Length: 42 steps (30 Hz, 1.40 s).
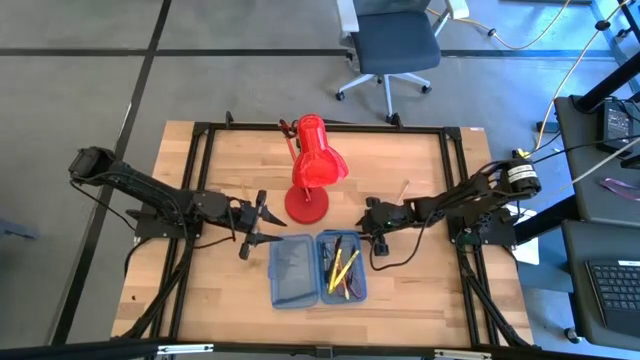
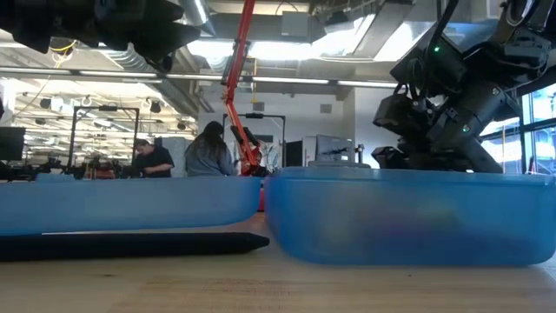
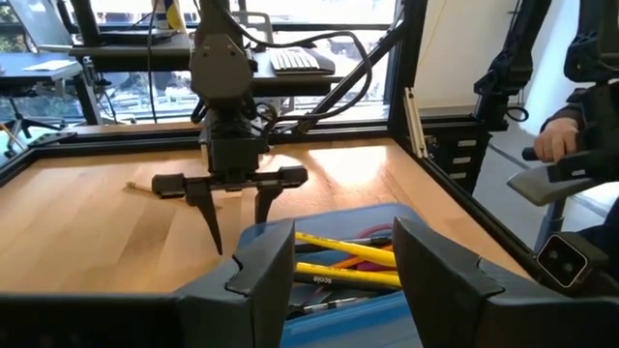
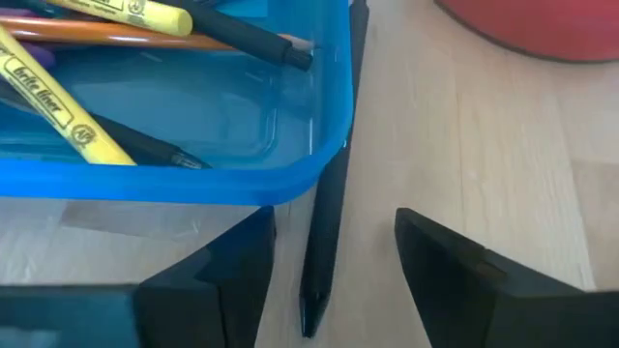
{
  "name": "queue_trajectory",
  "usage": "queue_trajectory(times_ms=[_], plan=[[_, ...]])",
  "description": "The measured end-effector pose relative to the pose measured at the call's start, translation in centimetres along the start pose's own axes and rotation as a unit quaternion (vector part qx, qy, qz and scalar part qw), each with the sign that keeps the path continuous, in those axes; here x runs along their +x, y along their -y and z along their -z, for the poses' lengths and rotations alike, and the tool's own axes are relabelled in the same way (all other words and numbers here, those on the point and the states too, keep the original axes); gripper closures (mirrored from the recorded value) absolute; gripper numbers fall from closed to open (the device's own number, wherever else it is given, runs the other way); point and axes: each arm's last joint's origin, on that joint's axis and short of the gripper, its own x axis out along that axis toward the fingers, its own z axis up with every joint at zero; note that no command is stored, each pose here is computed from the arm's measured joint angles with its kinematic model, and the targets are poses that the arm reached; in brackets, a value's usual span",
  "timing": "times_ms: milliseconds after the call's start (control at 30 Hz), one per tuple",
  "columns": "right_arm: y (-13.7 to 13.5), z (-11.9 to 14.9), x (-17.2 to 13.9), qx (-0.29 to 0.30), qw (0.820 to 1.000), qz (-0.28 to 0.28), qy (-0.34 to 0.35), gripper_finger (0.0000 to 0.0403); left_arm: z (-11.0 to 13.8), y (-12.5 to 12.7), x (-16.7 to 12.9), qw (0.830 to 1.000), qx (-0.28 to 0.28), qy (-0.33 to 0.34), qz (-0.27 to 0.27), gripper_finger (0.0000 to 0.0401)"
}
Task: Pick & place school supplies into a supply box
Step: Put the top black pen into the blue supply box
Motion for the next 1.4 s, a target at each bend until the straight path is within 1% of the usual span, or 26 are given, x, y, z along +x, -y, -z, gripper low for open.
queue_trajectory(times_ms=[100,433,533,633,800,933,1100,1233,1400], plan=[[0.0,0.2,0.2,0.004,1.000,-0.001,-0.006,0.0211,0.1,0.0,0.0,1.000,0.001,-0.003,-0.003,0.0232],[0.2,0.4,0.2,0.014,1.000,0.004,-0.015,0.0319,0.1,0.0,0.0,1.000,-0.003,-0.007,-0.007,0.0232],[0.7,0.5,0.2,0.035,0.999,0.002,-0.022,0.0346,0.1,0.0,0.0,1.000,-0.004,-0.007,-0.007,0.0232],[1.2,0.7,0.1,0.058,0.998,-0.006,-0.031,0.0363,0.1,0.0,0.0,1.000,-0.004,-0.007,-0.007,0.0232],[1.6,0.7,0.1,0.067,0.997,-0.018,-0.028,0.0363,0.1,0.0,0.0,1.000,-0.005,-0.007,-0.007,0.0232],[1.9,0.6,-0.2,0.071,0.997,-0.013,-0.027,0.0356,0.1,0.0,0.0,1.000,-0.013,-0.007,-0.007,0.0232],[2.4,0.4,-1.4,0.076,0.997,0.004,-0.029,0.0363,0.1,0.0,0.0,1.000,-0.013,-0.007,-0.007,0.0232],[2.8,0.5,-2.4,0.082,0.995,0.030,-0.044,0.0362,0.1,0.0,0.0,1.000,-0.013,-0.007,-0.007,0.0232],[3.2,0.1,-3.5,0.084,0.995,0.044,-0.036,0.0361,0.1,0.0,0.0,1.000,-0.013,-0.007,-0.007,0.0232]])
